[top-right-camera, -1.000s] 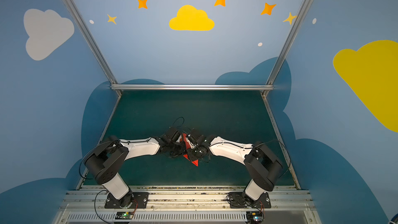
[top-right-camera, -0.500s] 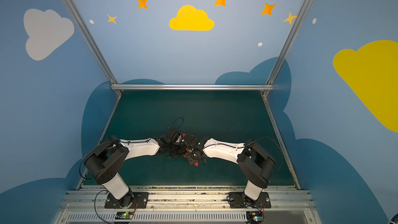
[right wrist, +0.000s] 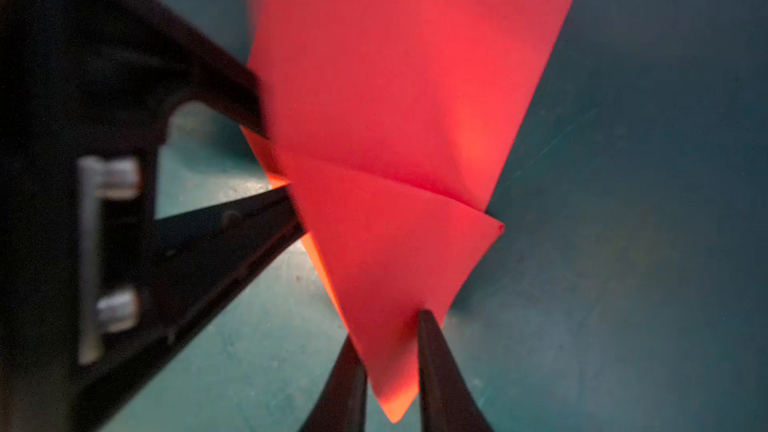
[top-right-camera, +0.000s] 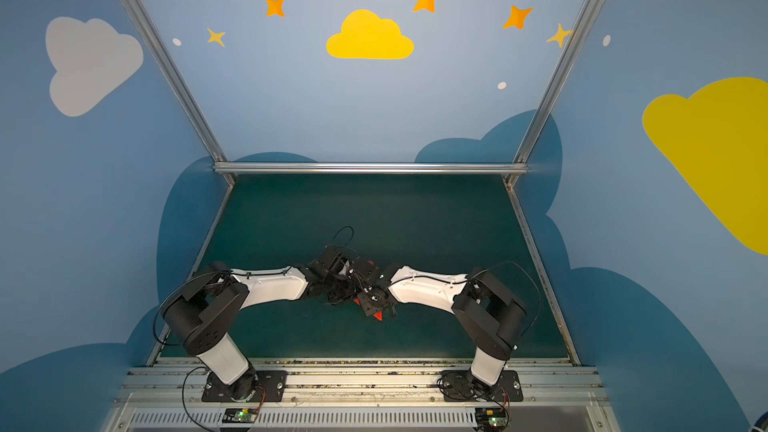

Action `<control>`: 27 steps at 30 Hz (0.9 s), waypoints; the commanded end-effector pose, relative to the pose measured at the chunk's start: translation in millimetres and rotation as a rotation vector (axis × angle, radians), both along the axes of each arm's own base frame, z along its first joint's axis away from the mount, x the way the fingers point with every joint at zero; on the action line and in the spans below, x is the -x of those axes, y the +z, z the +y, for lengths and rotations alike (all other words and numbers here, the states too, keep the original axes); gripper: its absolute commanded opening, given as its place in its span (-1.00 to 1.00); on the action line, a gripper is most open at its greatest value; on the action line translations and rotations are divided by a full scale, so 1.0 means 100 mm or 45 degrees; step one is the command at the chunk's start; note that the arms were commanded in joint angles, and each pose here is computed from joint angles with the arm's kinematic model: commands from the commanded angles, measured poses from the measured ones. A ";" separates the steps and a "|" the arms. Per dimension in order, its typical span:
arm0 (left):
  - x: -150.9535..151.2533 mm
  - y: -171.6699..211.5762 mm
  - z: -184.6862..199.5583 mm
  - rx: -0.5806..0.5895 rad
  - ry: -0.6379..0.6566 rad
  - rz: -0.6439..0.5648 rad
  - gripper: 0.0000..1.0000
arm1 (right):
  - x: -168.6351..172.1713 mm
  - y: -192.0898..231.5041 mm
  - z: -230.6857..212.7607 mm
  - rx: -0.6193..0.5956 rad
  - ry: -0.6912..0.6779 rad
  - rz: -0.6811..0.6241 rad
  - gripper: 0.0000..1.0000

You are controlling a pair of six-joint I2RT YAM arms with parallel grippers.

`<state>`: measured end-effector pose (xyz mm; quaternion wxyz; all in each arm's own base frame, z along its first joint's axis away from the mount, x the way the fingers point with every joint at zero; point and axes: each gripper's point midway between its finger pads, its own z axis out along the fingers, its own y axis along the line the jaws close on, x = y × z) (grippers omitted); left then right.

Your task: Fold a paper plane with a square sheet of paper (fold left side to right side)

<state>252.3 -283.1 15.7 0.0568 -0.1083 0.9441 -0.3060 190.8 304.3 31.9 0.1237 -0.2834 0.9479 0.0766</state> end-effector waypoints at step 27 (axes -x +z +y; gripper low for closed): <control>0.13 0.03 0.30 -0.062 0.036 0.017 -0.90 | 0.22 -0.35 -0.04 -0.289 -0.097 0.421 -1.00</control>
